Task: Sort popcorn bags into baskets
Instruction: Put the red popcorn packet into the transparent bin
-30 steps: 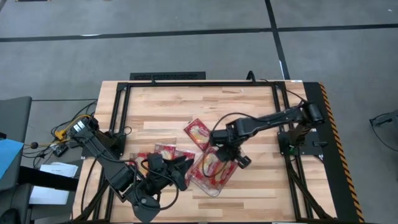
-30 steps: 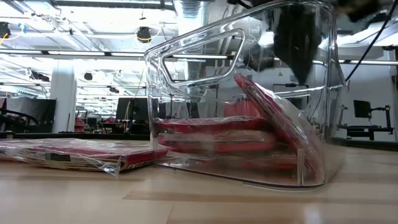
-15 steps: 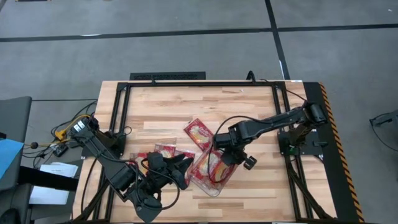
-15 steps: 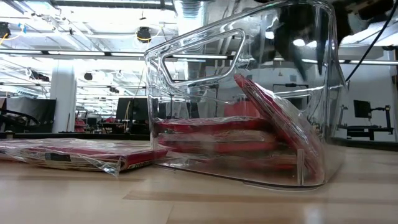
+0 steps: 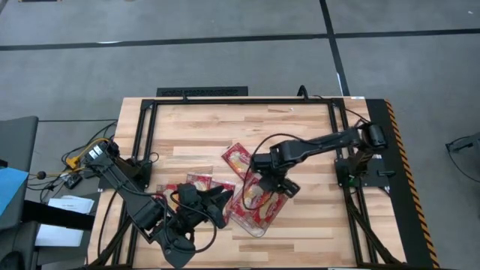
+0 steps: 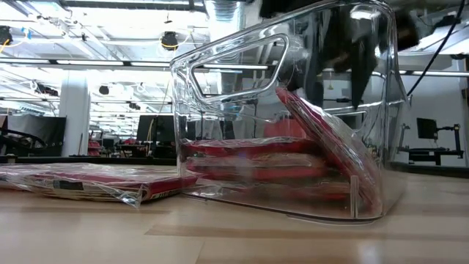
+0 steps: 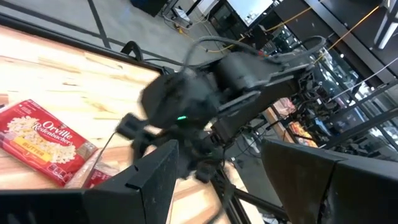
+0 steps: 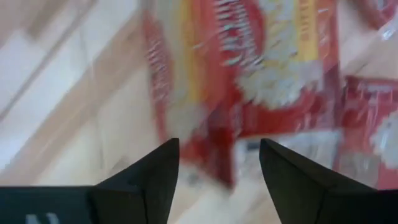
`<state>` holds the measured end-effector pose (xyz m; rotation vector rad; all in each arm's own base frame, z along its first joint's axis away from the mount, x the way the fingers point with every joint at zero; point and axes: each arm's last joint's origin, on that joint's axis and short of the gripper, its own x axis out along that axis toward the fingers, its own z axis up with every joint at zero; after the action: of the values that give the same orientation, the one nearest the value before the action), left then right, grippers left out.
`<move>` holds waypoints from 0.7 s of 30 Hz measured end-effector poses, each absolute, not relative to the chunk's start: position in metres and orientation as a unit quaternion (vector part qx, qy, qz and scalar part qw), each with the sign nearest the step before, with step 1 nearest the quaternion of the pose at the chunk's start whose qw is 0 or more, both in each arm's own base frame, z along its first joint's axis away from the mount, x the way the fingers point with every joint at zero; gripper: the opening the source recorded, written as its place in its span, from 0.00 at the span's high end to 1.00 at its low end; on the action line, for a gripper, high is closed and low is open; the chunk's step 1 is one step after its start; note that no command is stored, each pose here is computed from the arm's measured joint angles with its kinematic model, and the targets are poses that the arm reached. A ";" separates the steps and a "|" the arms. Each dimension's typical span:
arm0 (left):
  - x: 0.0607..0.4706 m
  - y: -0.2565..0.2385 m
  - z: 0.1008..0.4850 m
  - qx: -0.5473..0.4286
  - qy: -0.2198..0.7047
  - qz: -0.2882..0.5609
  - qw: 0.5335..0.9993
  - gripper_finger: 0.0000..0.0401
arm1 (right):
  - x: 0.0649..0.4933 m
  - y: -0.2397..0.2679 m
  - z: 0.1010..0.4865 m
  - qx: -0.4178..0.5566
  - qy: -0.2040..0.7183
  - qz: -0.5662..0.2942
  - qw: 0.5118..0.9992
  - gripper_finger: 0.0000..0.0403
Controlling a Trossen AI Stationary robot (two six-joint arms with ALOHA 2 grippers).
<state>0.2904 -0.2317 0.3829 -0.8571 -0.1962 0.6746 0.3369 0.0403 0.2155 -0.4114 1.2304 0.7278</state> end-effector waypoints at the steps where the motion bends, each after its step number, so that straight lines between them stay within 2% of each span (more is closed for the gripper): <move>1: 0.290 -0.232 0.383 -0.407 -0.093 0.320 0.850 0.45 | 0.336 0.039 0.209 -0.185 0.568 0.330 0.731 0.41; 6: 0.290 -0.232 0.383 -0.406 -0.093 0.321 0.851 0.45 | 0.333 0.038 0.194 -0.183 0.591 0.339 0.708 0.53; 13: 0.289 -0.231 0.381 -0.402 -0.090 0.324 0.852 0.45 | 0.330 0.038 0.203 -0.191 0.586 0.351 0.705 0.94; 21: 0.288 -0.230 0.379 -0.411 -0.093 0.325 0.847 0.45 | 0.340 0.042 0.233 -0.195 0.568 0.354 0.717 0.98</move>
<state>0.2884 -0.2298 0.3793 -0.8666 -0.1960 0.6851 0.3396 0.0416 0.2333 -0.4312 1.2574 0.7840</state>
